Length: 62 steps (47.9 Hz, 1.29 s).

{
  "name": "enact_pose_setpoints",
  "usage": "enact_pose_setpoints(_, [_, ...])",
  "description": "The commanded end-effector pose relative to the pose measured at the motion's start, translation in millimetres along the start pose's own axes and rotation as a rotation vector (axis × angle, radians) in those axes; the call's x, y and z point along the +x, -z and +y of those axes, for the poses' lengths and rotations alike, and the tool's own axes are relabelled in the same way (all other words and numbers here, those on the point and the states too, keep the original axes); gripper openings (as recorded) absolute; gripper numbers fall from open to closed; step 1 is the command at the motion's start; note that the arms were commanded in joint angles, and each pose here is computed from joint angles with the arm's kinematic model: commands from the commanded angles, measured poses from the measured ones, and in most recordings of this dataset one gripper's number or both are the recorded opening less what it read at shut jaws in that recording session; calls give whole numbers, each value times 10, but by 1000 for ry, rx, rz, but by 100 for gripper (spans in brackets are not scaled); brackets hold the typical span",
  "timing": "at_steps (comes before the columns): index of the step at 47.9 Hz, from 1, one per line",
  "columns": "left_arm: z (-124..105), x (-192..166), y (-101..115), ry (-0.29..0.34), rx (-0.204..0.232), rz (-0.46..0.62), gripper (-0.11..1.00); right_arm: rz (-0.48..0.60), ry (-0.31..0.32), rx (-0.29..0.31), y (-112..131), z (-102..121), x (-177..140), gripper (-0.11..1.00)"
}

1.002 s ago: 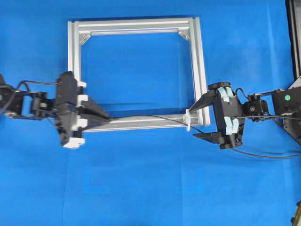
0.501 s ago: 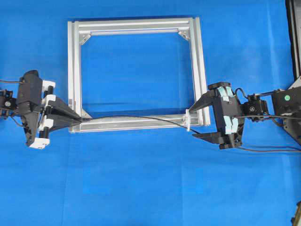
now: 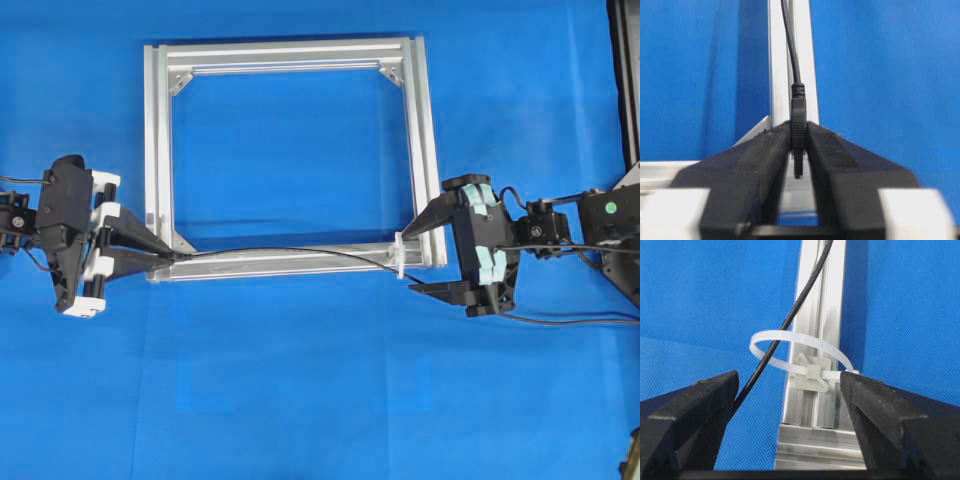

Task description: Insert the wire through the string loop located on the right side.

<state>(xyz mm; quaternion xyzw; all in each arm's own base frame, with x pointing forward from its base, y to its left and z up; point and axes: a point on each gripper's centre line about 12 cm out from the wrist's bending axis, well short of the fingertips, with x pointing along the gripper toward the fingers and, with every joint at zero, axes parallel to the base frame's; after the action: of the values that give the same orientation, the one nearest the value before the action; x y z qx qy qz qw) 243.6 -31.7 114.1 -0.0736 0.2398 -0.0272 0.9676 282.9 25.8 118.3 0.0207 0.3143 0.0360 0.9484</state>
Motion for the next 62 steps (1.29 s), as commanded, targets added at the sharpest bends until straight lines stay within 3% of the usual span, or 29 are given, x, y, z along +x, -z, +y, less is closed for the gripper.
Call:
enact_pose_setpoints(1, [-29, 12, -61, 11, 2, -21, 26, -38, -4, 0, -113, 12, -8, 77])
enact_pose_setpoints(8, [-24, 10, -42, 8, -2, -8, 70, -38, -4, 0, -115, 12, -10, 77])
enact_pose_setpoints(12, [-11, 8, -39, 3, -6, -3, 86, -37, -3, 0, -112, 12, -7, 77])
enact_pose_setpoints(25, [-6, 10, -71, 0, -8, -9, 85, -40, -4, -1, -122, 13, -18, 77])
enact_pose_setpoints(44, [-94, -17, -498, 17, 9, -47, 85, -79, 10, 4, -398, -6, -365, 77])
enact_pose_setpoints(62, [-113, 2, -606, 16, 20, -36, 85, -109, 16, 8, -490, -16, -554, 77])
